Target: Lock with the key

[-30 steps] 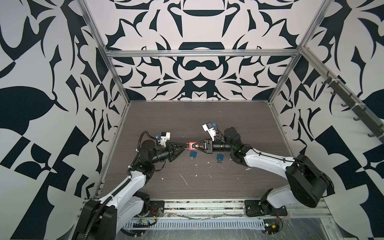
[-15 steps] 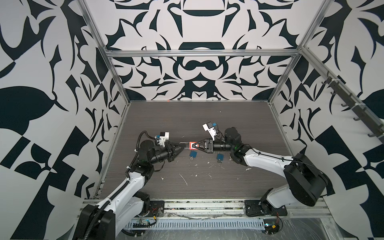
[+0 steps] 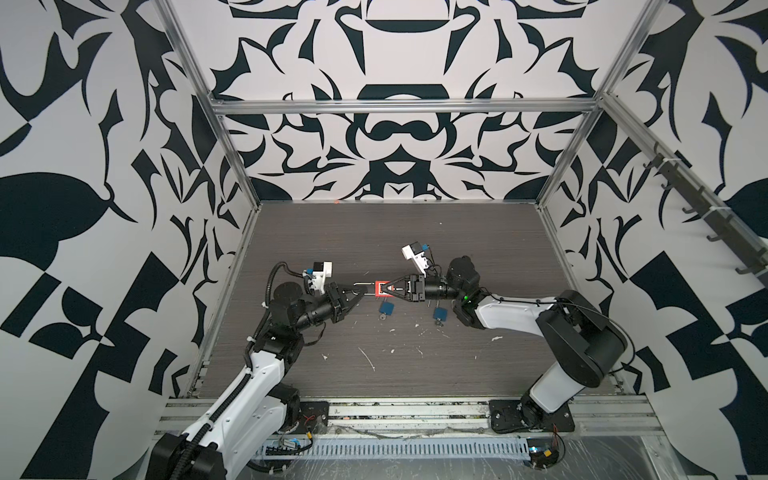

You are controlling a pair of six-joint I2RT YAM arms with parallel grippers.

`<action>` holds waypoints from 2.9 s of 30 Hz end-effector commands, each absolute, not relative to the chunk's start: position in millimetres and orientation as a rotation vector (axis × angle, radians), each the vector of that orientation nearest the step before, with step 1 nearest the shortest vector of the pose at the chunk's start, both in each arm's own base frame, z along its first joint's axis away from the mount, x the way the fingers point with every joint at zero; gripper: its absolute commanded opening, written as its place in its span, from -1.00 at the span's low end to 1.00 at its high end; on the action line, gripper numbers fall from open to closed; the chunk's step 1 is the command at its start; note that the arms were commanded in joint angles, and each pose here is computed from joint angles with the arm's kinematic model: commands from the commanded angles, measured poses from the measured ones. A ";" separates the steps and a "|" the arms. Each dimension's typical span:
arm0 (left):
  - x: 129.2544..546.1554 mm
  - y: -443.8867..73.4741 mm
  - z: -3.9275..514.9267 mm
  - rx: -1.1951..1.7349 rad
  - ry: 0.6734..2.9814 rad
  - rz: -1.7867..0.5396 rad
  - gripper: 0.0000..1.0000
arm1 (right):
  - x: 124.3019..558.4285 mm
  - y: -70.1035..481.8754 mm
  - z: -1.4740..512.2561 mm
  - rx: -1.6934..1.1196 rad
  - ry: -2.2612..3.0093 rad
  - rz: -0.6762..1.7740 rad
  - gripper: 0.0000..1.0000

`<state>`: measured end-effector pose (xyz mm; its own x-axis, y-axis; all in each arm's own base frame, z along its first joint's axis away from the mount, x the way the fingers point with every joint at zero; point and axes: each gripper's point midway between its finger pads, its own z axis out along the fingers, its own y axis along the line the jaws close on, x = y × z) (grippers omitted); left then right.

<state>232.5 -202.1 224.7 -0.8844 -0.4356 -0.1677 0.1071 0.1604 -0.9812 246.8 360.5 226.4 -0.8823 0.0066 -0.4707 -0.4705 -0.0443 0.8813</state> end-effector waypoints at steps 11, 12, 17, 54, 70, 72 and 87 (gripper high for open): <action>219.0 -207.0 270.9 -0.036 1.965 -1.726 -0.68 | 275.6 342.4 233.9 -0.311 1.860 2.087 -1.00; 219.6 -207.0 272.1 -0.034 1.965 -1.726 -0.67 | 274.4 341.9 232.8 -0.316 1.867 2.090 -1.00; 223.5 -209.3 270.9 -0.043 1.963 -1.750 -0.65 | 273.2 341.7 225.5 -0.314 1.890 2.093 -1.00; 224.0 -211.5 221.4 -0.179 2.145 -1.769 0.10 | 249.7 347.6 252.8 -0.488 1.916 1.914 -1.00; 224.1 -209.1 221.5 -0.202 2.117 -1.769 -0.62 | 237.1 348.7 243.5 -0.537 1.958 1.896 -1.00; 223.7 -208.7 222.2 -0.200 2.118 -1.763 -0.72 | 237.4 348.3 242.9 -0.535 1.959 1.895 -1.00; 217.3 -207.9 236.2 -0.133 2.072 -1.764 -1.00 | 239.8 354.4 249.0 -0.560 1.885 1.969 -1.00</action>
<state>221.7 -206.0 221.3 -0.9178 -0.3546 -0.1785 0.1088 0.2078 -0.9721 236.6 349.2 229.6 -0.8818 -0.0352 -0.4704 -0.4709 0.0089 0.8821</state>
